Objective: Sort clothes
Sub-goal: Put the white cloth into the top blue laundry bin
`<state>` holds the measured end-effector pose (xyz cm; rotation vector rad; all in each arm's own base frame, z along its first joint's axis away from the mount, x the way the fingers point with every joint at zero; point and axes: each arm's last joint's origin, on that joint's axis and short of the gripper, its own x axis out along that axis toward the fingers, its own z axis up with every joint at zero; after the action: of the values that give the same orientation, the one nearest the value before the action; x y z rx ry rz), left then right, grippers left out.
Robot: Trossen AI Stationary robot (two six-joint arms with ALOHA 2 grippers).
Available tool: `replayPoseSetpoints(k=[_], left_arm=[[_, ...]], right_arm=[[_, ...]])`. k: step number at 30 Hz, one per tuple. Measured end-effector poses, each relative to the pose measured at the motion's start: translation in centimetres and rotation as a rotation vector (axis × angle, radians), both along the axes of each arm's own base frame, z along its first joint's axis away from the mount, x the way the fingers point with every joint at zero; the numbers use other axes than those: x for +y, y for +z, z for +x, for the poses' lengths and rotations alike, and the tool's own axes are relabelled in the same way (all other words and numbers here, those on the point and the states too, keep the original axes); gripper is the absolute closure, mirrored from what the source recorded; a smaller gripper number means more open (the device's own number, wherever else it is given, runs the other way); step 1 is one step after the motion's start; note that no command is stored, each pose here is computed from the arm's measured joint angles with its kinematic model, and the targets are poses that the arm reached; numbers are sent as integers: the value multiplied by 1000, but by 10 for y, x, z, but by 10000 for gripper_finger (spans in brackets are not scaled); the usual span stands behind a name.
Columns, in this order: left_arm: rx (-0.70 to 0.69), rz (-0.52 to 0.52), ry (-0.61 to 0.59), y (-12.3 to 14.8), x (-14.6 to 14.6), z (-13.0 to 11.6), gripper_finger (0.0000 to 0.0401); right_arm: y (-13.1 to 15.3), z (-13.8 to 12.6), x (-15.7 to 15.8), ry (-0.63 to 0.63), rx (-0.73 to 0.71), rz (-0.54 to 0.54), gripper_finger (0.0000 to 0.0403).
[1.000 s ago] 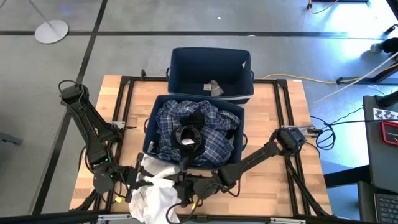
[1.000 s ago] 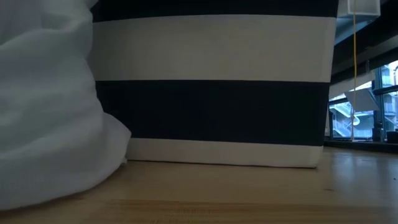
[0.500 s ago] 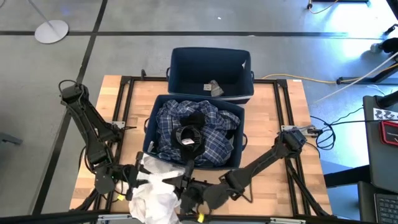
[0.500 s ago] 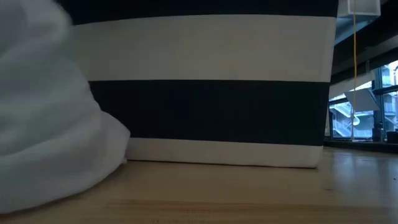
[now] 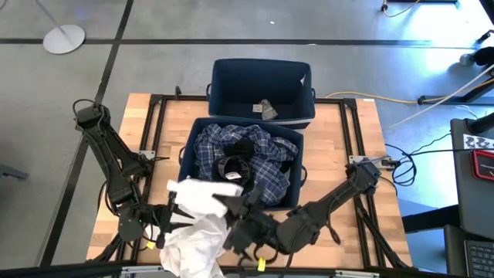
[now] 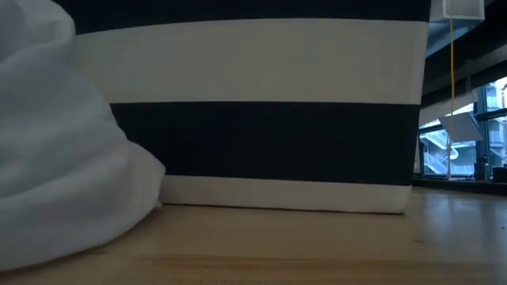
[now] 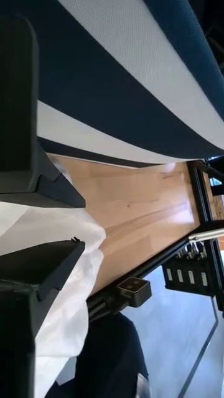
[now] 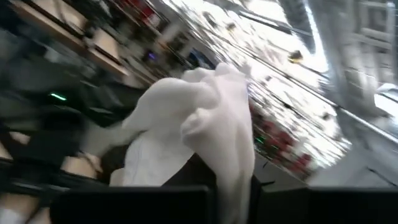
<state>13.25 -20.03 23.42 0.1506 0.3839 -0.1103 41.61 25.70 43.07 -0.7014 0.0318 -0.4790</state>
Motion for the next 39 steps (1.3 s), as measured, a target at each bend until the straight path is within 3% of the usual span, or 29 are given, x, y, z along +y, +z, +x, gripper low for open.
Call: replayPoseSetpoints(k=[5, 12, 23, 26, 31, 35, 39], left_arm=[[-1, 0, 2, 0, 0, 0, 315], [-2, 0, 2, 0, 0, 0, 315], [-2, -3, 3, 0, 0, 0, 315], [-1, -2, 3, 0, 0, 0, 315], [-1, -2, 3, 0, 0, 0, 315], [-1, 0, 3, 0, 0, 0, 315], [3, 17, 1, 0, 1, 0, 315]], right_arm=[[20, -3, -25, -167, 25, -43, 379], [43, -4, -80, -400, 55, -5, 376], [45, 15, -180, -644, 83, 39, 375], [41, 13, -209, -616, 64, 119, 375], [27, -5, -265, -548, 111, 377, 378], [12, -23, -302, -688, 168, 504, 384], [4, -34, -316, -801, 185, 532, 374]])
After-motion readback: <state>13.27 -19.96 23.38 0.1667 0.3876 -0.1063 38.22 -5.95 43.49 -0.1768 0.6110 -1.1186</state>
